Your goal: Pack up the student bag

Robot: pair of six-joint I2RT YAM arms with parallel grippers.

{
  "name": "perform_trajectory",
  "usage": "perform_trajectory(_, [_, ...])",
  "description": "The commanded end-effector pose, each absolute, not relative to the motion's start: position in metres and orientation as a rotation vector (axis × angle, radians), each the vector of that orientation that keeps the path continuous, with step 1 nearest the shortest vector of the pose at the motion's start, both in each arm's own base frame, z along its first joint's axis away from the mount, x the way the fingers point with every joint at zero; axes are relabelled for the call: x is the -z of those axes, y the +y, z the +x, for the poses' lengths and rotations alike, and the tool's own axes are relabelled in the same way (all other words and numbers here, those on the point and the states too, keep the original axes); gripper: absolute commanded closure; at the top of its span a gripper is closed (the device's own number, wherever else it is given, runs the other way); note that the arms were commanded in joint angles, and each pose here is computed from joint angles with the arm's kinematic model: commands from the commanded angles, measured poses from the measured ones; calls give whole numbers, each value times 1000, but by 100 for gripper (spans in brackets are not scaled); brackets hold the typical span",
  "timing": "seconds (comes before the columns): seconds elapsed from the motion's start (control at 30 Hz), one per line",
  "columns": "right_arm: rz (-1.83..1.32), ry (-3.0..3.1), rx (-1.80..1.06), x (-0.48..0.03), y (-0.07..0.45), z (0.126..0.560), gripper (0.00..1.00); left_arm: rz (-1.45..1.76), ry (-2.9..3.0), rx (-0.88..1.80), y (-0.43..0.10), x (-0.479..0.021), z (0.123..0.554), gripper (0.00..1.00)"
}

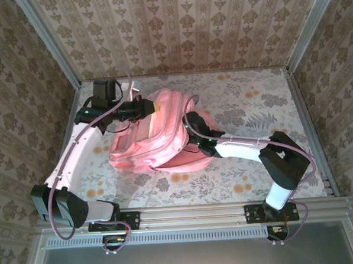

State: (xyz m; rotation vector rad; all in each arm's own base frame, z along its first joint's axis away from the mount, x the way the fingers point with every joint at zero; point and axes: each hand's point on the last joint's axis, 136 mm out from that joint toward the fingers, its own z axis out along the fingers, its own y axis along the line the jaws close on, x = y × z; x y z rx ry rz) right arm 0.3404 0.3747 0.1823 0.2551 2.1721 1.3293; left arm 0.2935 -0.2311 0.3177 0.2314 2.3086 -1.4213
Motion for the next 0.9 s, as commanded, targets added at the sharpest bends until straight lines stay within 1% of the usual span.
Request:
perform_trajectory(0.0, [164,2151,-1206,-203,351,333,9,346,2093,1449,-230,-367,292,100])
perform_trajectory(0.07, [176,2160,-1163,-202,339,329,6,342,2094,1447,-229,-366,292,100])
perform_trajectory(0.23, [142,2168,-1063,-203,306,318,4,323,2096,1433,-225,-365,293,100])
perform_trajectory(0.3, [116,2156,-968,-214,285,311,1,315,2099,1427,-223,-363,292,100])
perform_trajectory(0.43, [110,2192,-737,-210,239,307,0,305,2100,1424,-221,-359,291,100])
perform_trajectory(0.5, [164,2221,-600,-200,205,309,2,302,2105,1421,-220,-357,291,100])
perform_trajectory(0.6, [210,2267,-518,-182,169,312,3,294,2118,1421,-220,-350,290,100])
perform_trajectory(0.73, [151,2356,-525,-159,157,314,3,284,2147,1422,-220,-338,288,100])
perform_trajectory(0.87, [48,2439,-615,-144,170,315,3,279,2178,1421,-223,-323,285,100])
